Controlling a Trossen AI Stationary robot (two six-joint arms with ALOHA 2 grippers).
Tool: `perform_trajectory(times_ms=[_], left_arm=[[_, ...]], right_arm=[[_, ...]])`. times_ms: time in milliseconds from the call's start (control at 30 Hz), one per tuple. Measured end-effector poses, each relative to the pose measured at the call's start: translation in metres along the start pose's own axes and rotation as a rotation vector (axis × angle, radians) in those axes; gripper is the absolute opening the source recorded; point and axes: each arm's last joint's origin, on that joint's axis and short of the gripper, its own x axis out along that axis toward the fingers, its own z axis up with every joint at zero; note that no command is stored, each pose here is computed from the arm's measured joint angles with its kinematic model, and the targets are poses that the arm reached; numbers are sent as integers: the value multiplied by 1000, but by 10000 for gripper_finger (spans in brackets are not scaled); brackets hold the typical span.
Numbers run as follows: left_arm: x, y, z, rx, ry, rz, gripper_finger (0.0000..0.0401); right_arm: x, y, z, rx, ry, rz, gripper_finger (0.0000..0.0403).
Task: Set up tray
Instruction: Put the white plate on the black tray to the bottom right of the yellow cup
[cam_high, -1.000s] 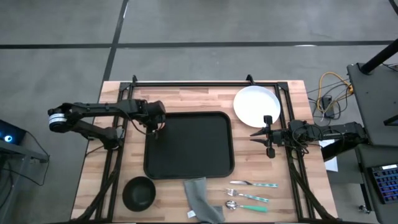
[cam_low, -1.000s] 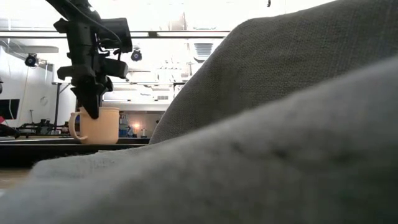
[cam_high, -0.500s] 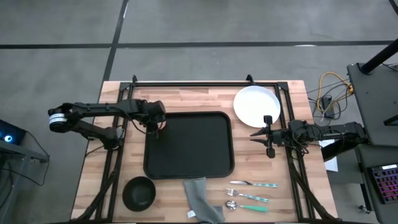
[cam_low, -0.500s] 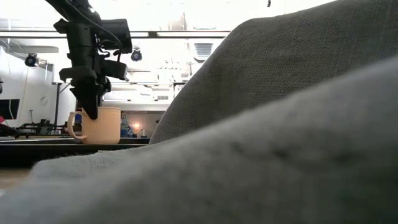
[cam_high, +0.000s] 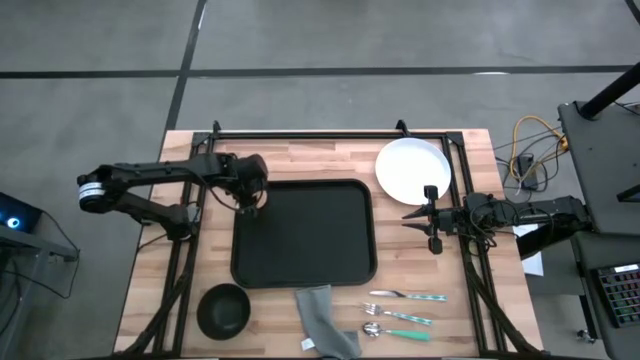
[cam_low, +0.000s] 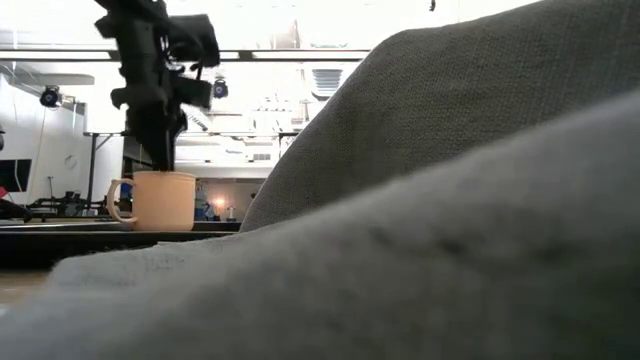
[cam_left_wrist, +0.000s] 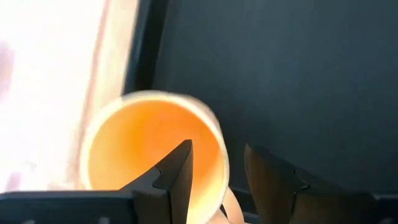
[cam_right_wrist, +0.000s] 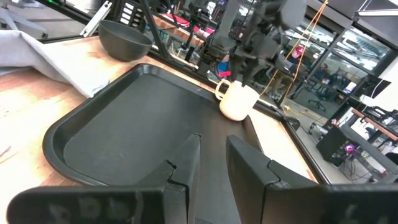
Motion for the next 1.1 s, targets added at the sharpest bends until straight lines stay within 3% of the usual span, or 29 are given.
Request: perform_trajectory(times_ms=[100,367,467,567,867,1000,1100], left_arm=[[-14,2,11,-5,-56,4,127],[-32,4,27,-188,-165,-3,128],[-23,-3,27,-167,-229,-11,128],[-14,-15,31,-118,-401,-43,128],[-20,-53,5,-45,-646,-177,128],[-24,-68,-14,23,-823,-248,128],[-23,-68,-34,34,-877,-245,128]], right_arm=[[0,0,0,0,0,0,68],[0,0,0,0,0,0,68],[0,0,0,0,0,0,68],[0,0,0,0,0,0,68],[0,0,0,0,-1,0,68],[0,0,0,0,0,0,68],[0,0,0,0,0,0,68]])
